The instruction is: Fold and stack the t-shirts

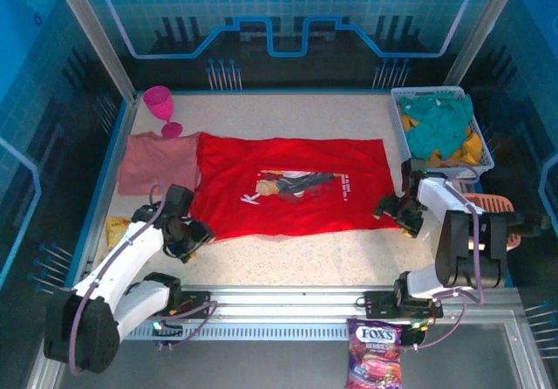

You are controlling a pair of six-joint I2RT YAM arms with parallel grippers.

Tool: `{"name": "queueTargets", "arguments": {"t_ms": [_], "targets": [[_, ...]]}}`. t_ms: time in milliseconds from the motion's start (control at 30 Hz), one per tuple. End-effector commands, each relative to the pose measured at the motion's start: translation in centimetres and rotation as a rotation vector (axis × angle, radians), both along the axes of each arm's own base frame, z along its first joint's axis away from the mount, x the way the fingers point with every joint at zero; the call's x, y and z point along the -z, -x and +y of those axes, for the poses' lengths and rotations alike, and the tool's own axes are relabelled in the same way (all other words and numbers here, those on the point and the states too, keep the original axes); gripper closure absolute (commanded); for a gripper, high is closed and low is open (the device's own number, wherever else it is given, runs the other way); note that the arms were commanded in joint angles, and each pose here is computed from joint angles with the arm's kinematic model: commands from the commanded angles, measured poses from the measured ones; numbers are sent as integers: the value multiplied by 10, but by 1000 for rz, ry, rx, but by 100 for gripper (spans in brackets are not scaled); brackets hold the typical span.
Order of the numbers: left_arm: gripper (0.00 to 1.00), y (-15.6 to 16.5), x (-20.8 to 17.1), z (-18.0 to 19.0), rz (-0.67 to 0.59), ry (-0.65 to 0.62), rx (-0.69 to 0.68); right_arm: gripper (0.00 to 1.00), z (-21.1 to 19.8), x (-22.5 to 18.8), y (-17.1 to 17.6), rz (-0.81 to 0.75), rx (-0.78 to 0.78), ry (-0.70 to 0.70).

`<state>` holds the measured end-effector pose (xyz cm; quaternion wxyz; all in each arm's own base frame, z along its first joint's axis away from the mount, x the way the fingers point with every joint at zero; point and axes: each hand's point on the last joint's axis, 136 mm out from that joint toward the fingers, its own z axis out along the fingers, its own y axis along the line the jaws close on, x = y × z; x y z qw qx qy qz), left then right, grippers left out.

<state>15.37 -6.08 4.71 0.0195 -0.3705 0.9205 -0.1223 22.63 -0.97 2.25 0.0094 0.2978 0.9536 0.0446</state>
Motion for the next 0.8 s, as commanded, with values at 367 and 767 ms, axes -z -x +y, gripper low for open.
{"name": "queueTargets", "arguments": {"t_ms": [367, 767], "targets": [[53, -41, 28, 8, -104, -82, -88, 52, 1, 9, -8, -37, 25, -63], [94, -64, 32, 12, -147, -129, -65, 91, 0, 4, -16, -62, 21, -79]]}}
